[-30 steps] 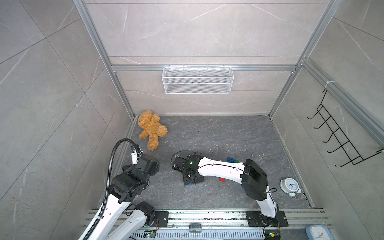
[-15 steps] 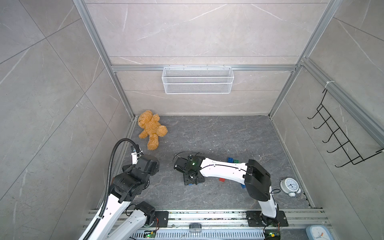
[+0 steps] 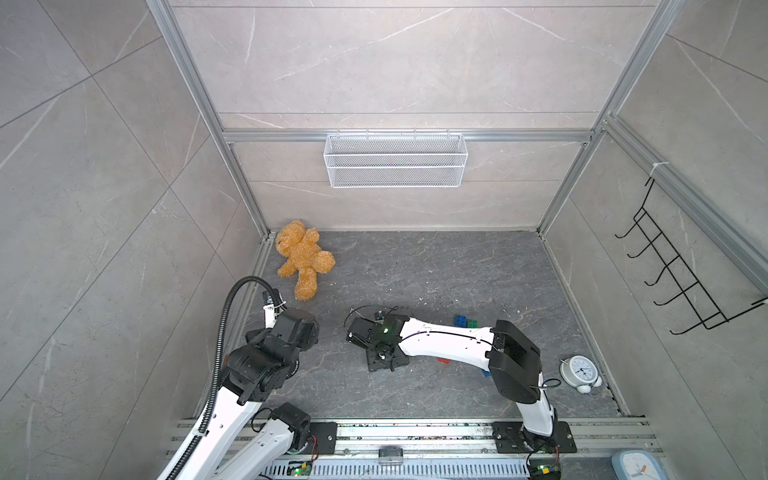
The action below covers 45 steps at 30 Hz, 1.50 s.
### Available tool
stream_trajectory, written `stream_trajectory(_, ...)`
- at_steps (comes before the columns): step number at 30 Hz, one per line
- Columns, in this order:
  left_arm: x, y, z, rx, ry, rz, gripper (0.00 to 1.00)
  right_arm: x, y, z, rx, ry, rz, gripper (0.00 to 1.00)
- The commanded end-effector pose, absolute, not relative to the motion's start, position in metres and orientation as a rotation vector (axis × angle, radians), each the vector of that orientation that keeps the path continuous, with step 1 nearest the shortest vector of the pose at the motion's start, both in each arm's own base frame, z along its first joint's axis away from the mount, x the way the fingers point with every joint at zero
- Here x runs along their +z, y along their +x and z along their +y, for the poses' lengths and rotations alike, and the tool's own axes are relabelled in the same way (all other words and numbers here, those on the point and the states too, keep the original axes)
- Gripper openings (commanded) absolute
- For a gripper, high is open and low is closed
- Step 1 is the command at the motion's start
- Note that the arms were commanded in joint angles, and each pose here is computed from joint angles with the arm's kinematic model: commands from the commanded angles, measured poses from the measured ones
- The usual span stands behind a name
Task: Assemble the letter h with lego
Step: Assemble the lego brick with the lego brick.
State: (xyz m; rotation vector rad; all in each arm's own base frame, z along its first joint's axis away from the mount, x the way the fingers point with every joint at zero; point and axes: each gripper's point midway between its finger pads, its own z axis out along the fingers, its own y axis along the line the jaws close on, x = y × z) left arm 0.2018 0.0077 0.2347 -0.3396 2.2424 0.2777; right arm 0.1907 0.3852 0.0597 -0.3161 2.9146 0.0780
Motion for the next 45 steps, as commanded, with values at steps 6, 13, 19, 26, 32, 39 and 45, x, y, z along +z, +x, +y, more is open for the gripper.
stream_trajectory(6,0.238,0.205,0.007,0.279,-0.333,2.231,0.99,0.068,0.184,0.384,0.106,-0.330,2.900,0.00)
stream_trajectory(13,0.238,0.205,0.007,0.280,-0.333,2.233,0.99,0.059,0.184,0.383,0.107,-0.360,2.896,0.00)
stream_trajectory(19,0.238,0.205,0.007,0.280,-0.332,2.233,0.99,0.043,0.183,0.381,0.096,-0.375,2.909,0.00)
stream_trajectory(26,0.238,0.205,0.007,0.279,-0.332,2.233,0.99,0.034,0.183,0.379,0.077,-0.410,2.915,0.00)
stream_trajectory(32,0.238,0.205,0.007,0.279,-0.334,2.232,0.99,0.038,0.179,0.377,0.047,-0.432,2.926,0.00)
stream_trajectory(39,0.238,0.205,0.008,0.278,-0.339,2.230,0.99,0.041,0.176,0.382,0.063,-0.467,2.918,0.00)
stream_trajectory(45,0.238,0.205,0.008,0.279,-0.337,2.230,0.99,0.054,0.177,0.384,0.100,-0.475,2.893,0.00)
